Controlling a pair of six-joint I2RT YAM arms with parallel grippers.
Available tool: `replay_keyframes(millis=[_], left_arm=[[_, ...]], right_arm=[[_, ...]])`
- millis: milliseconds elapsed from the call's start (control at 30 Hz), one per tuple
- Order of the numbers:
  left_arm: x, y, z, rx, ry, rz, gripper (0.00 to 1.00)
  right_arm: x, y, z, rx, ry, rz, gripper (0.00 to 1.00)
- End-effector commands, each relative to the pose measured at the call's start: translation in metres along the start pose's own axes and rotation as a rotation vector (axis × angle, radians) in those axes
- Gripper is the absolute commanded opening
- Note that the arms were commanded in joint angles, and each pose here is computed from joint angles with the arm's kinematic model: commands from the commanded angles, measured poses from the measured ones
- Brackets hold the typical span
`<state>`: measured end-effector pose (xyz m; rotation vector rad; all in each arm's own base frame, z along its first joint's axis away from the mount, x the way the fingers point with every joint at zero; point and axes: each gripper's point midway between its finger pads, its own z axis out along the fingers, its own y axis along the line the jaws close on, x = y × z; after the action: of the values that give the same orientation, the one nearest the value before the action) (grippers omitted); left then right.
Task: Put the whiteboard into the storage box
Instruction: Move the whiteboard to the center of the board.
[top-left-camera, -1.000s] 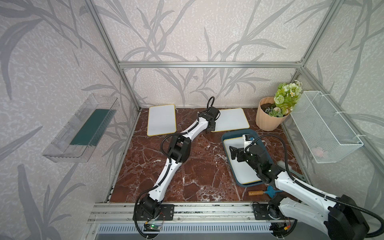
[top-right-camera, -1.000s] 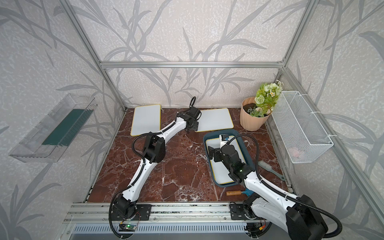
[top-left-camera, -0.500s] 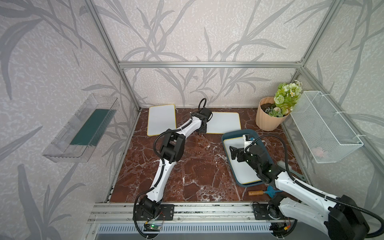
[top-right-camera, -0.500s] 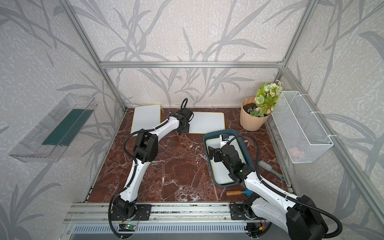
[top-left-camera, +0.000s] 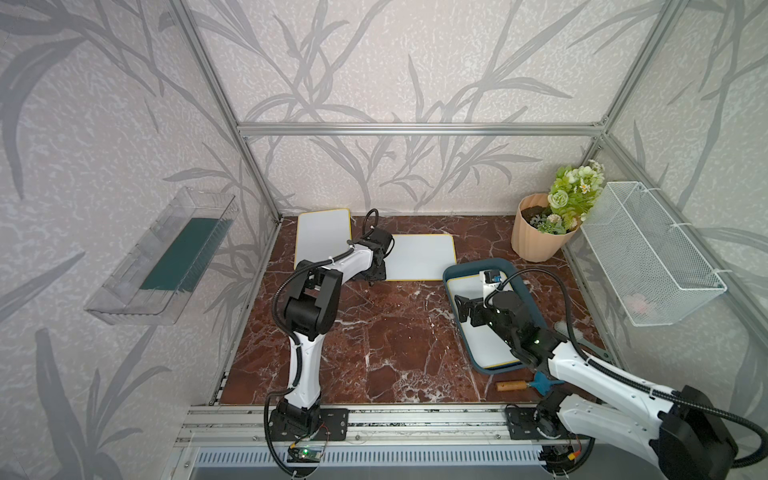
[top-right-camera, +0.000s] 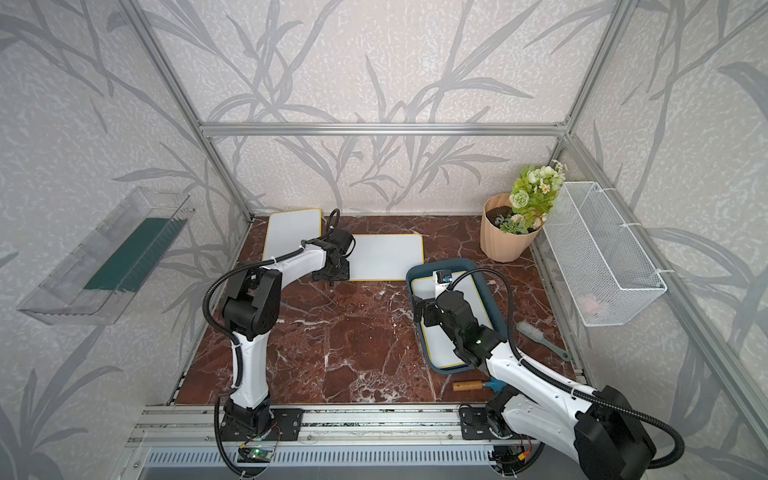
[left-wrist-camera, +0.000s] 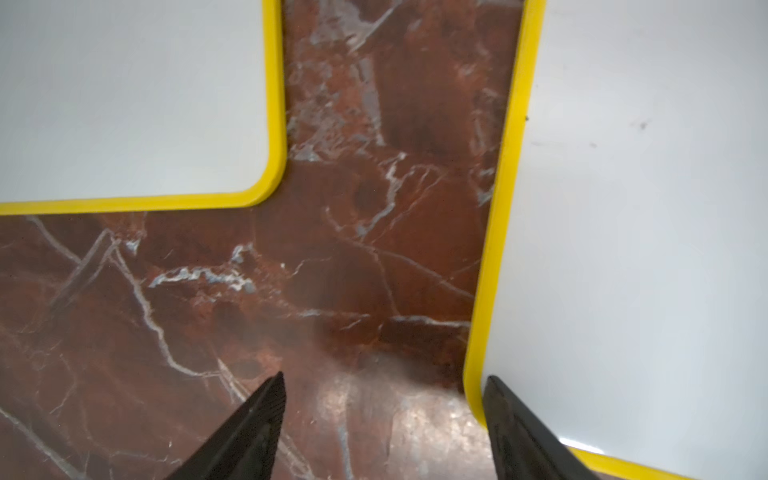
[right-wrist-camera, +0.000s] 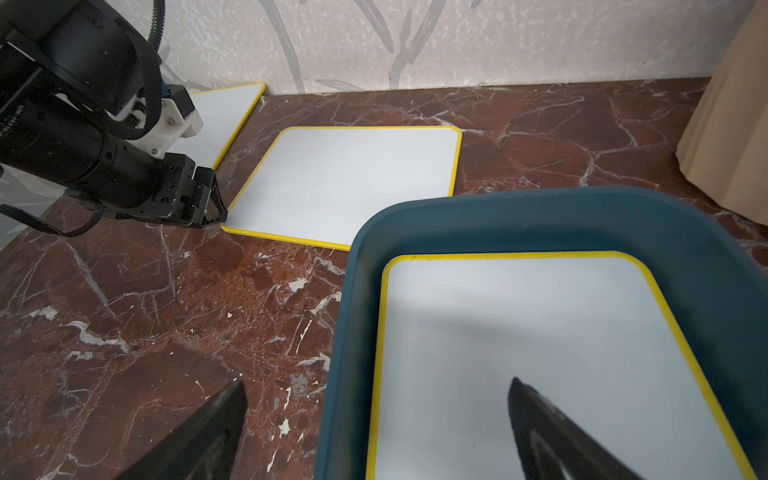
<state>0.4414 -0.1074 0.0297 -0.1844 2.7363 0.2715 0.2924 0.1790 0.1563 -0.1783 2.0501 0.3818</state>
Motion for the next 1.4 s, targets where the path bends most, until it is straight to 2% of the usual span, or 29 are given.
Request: replay_keyframes(millis=[0,200,467,767,933,1100,1200,1300,1367], left_arm=[[0.028,0.010,0.002,0.000,0.055,-0.033,0.77],[0.061,0.023,-0.005,0.010,0.079,-0.053,0.76],[0.106,0.023,-0.021,0.044,0.095,-0.039,0.75],[0.150,-0.021,-0.044,0.077,0.098,0.108,0.74],[0.170,-0.043,-0.054,0.118,0.100,0.149,0.74],[0.173,-0.050,-0.069,0.156,0.080,0.164,0.74],[0.163,-0.052,-0.085,0.204,0.034,0.146,0.74],[0.144,-0.052,-0.108,0.251,-0.032,0.131,0.79],[0.127,-0.049,-0.125,0.278,-0.086,0.106,0.86]], right_arm=[[-0.016,0.016,-0.001,-0.007,-0.011,-0.024,0.99],[-0.022,0.052,-0.003,-0.049,0.002,-0.057,0.99],[-0.024,0.079,0.000,-0.058,0.037,-0.052,0.99],[-0.021,0.077,-0.005,-0.039,0.046,-0.008,0.99],[-0.023,0.071,-0.011,-0.021,0.039,0.007,0.99],[-0.030,0.063,-0.019,-0.001,-0.002,0.024,0.99],[-0.032,0.059,-0.022,0.009,-0.012,0.034,0.99],[-0.031,0.058,-0.022,0.017,-0.005,0.040,0.99],[-0.031,0.061,-0.020,0.008,-0.005,0.050,0.99]])
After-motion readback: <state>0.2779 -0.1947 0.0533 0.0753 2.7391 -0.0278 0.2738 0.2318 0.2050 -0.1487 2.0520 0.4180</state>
